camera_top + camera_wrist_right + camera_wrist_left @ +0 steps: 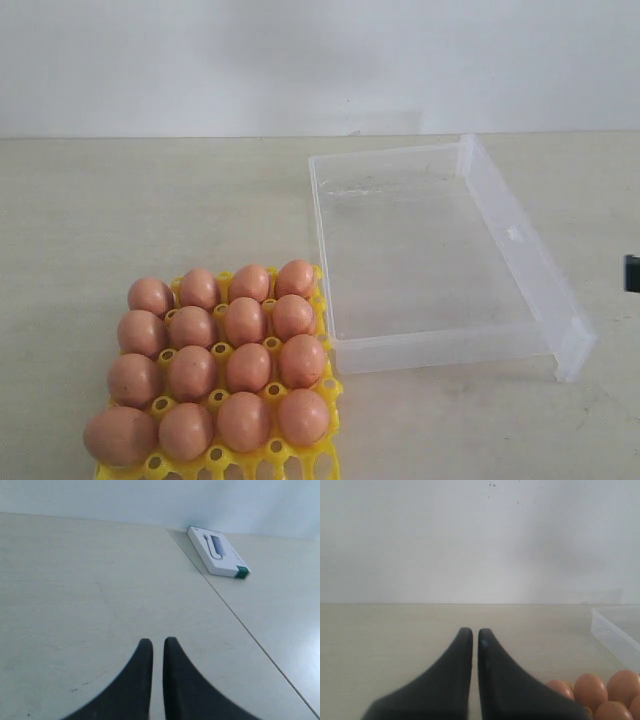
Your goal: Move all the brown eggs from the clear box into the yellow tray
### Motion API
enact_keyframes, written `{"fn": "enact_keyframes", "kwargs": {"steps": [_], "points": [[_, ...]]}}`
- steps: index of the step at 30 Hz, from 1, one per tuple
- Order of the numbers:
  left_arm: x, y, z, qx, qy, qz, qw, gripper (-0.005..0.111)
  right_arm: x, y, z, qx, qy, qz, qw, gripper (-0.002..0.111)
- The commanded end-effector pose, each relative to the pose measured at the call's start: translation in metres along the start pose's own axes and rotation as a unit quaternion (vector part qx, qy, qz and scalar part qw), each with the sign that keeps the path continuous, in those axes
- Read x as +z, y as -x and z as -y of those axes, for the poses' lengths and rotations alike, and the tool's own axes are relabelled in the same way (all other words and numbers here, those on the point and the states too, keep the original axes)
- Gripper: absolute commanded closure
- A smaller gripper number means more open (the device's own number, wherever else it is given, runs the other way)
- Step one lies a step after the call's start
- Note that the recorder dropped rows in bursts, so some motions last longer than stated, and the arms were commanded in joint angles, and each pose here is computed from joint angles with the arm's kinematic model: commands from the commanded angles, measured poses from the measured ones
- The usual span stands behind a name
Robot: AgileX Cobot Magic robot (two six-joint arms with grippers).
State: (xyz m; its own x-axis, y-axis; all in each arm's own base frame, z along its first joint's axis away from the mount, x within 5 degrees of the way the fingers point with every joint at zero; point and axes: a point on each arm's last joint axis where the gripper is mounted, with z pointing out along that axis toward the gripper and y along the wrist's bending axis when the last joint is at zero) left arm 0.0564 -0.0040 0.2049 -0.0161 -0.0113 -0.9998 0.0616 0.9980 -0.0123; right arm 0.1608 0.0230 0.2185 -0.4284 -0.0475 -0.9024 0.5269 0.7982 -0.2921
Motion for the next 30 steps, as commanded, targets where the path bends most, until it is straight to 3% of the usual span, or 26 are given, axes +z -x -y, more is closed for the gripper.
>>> {"fn": "enact_keyframes", "kwargs": {"steps": [1,3,7,9,11,13,17,22,24,30], "points": [[0.000,-0.001,0.000,0.001,0.001,0.001,1.000,0.103,-0.011,0.012,0.042,0.121,0.001,0.009,0.993,0.107],[0.000,-0.001,0.000,0.001,0.002,0.002,1.000,0.103,-0.018,0.017,0.057,0.169,0.018,0.025,0.985,0.107],[0.000,-0.001,0.000,0.001,0.002,0.002,1.000,0.103,-0.033,0.024,0.070,0.196,0.142,0.058,0.969,0.107],[0.000,-0.001,0.000,0.001,0.002,0.002,1.000,0.103,-0.044,0.028,0.079,0.162,0.204,0.099,0.960,0.107],[0.000,-0.001,0.000,0.001,0.002,0.002,1.000,0.103,-0.056,0.031,0.086,0.086,0.260,0.165,0.948,0.107],[0.000,-0.001,0.000,0.001,0.002,0.002,1.000,0.103,-0.066,0.030,0.090,0.054,0.309,0.220,0.924,0.107],[0.000,-0.001,0.000,0.001,0.002,0.002,1.000,0.103,-0.092,0.030,0.092,0.136,0.449,0.265,0.842,0.107],[0.000,-0.001,0.000,0.001,0.002,0.002,1.000,0.103,-0.120,0.016,0.072,0.174,0.635,0.220,0.720,0.107],[0.000,-0.001,0.000,0.001,0.002,0.002,1.000,0.103,-0.126,0.006,0.065,0.178,0.683,0.185,0.684,0.107],[0.000,-0.001,0.000,0.001,0.002,0.002,1.000,0.103,-0.128,-0.005,0.061,0.178,0.710,0.162,0.662,0.107]]}}
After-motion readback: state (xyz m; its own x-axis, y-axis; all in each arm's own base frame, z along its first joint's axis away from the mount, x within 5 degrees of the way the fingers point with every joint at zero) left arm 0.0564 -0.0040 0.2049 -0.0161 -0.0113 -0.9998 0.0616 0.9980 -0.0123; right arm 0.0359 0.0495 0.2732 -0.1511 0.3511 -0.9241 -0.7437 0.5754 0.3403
